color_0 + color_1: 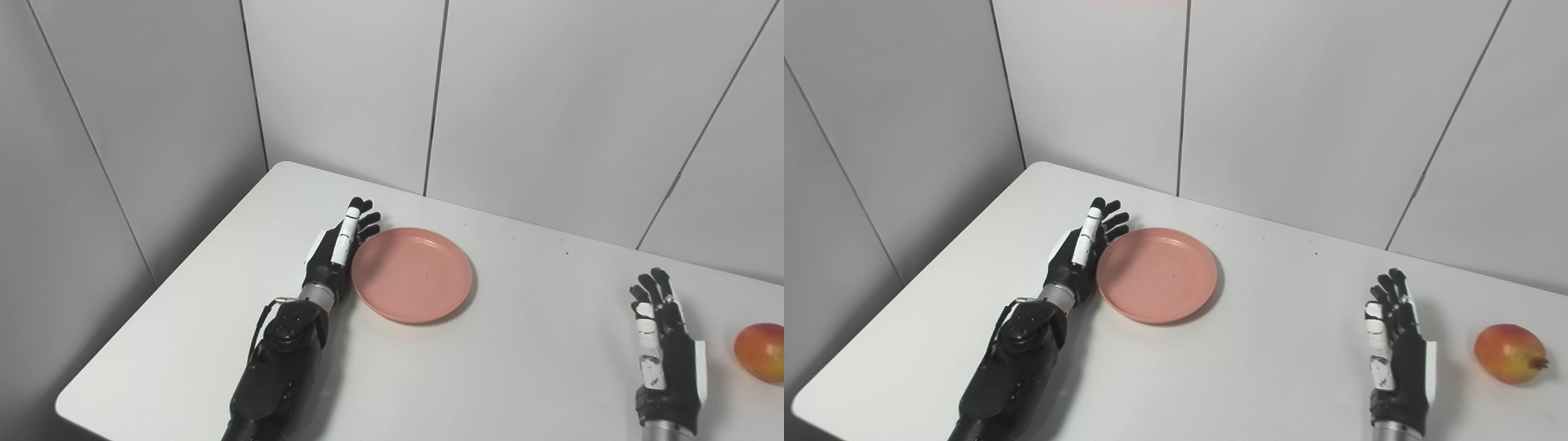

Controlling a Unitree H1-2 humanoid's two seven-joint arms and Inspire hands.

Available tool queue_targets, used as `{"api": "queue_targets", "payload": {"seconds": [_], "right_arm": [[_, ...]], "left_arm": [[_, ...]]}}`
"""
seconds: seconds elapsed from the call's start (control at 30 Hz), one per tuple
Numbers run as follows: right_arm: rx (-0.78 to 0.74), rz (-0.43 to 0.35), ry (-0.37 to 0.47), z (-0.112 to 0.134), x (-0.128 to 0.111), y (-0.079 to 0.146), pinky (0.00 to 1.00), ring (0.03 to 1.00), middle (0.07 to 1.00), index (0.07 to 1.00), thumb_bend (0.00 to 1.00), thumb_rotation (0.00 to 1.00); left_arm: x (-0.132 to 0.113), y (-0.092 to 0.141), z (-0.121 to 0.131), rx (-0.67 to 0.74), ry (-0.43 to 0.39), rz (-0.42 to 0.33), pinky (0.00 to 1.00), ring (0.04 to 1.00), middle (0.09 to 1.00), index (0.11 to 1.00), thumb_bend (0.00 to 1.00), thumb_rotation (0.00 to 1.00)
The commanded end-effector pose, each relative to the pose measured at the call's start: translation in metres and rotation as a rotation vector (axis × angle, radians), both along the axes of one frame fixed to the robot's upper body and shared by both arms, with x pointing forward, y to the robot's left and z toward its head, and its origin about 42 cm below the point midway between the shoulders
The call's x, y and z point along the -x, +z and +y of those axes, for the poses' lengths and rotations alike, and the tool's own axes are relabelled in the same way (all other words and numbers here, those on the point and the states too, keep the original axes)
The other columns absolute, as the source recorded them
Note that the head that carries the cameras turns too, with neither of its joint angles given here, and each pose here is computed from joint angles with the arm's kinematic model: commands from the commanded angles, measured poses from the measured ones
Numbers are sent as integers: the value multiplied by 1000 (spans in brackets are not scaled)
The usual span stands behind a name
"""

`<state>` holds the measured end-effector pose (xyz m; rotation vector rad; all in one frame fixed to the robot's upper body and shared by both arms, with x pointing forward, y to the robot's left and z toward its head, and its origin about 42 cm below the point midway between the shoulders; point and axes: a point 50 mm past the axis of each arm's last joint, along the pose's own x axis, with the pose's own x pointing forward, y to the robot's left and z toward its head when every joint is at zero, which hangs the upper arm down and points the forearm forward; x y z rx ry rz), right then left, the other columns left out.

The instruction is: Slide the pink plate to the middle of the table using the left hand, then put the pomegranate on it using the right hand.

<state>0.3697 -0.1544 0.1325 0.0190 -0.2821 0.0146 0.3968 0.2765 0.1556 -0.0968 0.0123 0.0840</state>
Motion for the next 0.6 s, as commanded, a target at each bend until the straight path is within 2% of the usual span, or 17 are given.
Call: {"api": "queue_targets", "payload": {"seconds": [0.0, 0.17, 0.37, 0.57], "right_arm": [[-7, 56, -12, 9, 14, -18, 895, 879, 889, 900, 532, 865], [2, 69, -9, 16, 15, -14, 901, 896, 900, 907, 525, 891], [-4, 77, -5, 23, 15, -9, 908, 899, 901, 906, 507, 867], [3, 82, -11, 26, 15, -8, 916, 895, 899, 904, 526, 873]], "left_arm": [[-4, 17, -4, -20, -43, -46, 878, 893, 891, 881, 616, 1000], [-2, 20, -6, -28, -79, -44, 881, 899, 897, 886, 617, 1000], [0, 24, -7, -54, -120, -40, 875, 895, 895, 880, 634, 1000], [3, 25, -20, -88, -172, -29, 893, 908, 903, 888, 629, 1000]]}}
